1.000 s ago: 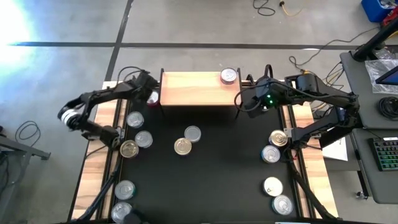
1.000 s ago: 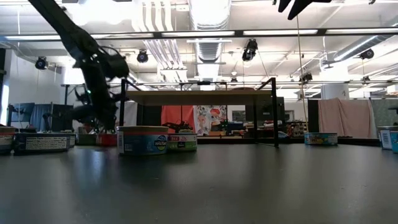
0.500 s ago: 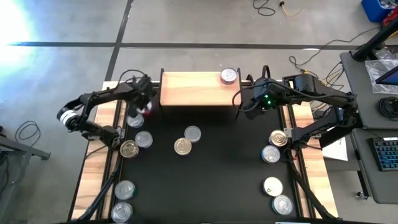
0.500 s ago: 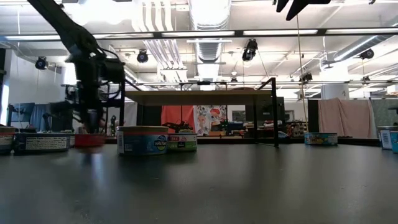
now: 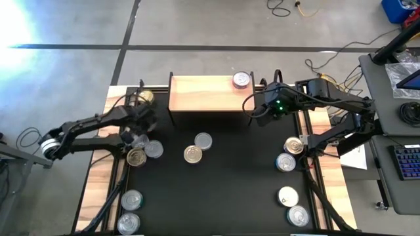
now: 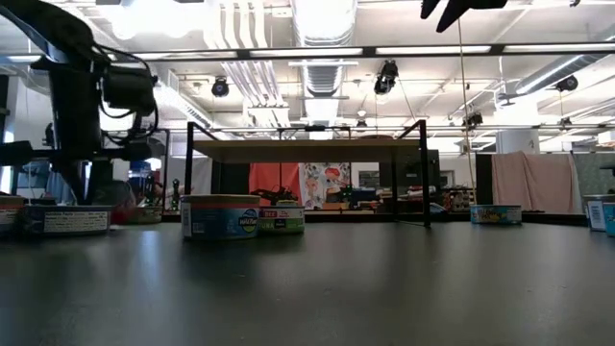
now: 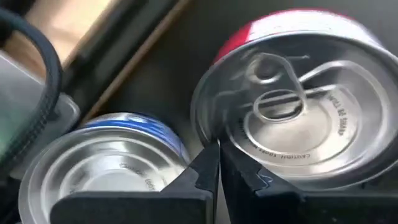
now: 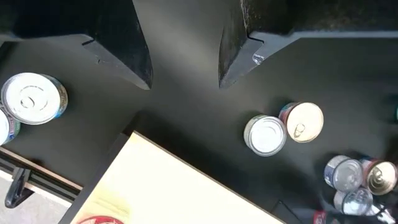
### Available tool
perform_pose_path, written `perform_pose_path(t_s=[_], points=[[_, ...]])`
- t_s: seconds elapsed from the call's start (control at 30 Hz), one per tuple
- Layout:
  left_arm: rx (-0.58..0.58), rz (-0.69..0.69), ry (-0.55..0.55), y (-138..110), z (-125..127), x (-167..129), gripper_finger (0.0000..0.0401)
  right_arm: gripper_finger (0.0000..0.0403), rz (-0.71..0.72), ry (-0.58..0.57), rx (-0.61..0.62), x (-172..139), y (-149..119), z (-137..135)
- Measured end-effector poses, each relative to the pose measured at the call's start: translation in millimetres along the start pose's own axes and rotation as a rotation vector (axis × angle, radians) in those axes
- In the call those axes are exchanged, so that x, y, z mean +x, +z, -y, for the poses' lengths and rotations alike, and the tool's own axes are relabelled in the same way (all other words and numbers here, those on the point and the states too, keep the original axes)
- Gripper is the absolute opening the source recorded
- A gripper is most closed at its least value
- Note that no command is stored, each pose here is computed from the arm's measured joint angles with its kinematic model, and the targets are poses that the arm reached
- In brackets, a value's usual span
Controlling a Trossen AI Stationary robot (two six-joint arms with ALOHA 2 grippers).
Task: Stack canned seafood by type on shelf
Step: Stack the red tuna can on top of the other red tuna can on the shelf
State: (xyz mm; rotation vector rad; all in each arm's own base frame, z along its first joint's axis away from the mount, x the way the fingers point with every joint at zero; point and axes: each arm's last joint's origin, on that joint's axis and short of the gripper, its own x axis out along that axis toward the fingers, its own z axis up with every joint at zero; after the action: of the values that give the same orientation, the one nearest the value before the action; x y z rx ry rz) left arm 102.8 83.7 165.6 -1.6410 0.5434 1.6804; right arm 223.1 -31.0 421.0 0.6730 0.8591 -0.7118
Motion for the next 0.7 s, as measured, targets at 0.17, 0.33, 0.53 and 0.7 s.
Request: perform_pose_path(t_s=[0.17, 0.33, 0.53, 0.7], points=[[0.02, -0.016, -0.051, -10, 1, -8, 0.0001, 0.0176, 0.012, 0.025, 0.006, 0, 2, -2], [0.013, 0.072, -0.178, -8, 16, -33, 0.0001, 0.0176, -0.001, 0.036, 0.006, 0, 1, -2], [0.001, 0.235, -0.233, 6, 34, -52, 0.0001, 0.0176, -0.002, 0.035, -0.017, 0, 1, -2], [-0.031, 0.208, -0.12, 12, 40, -34, 0.0001, 0.0176, -0.002, 0.035, -0.033, 0, 1, -2]])
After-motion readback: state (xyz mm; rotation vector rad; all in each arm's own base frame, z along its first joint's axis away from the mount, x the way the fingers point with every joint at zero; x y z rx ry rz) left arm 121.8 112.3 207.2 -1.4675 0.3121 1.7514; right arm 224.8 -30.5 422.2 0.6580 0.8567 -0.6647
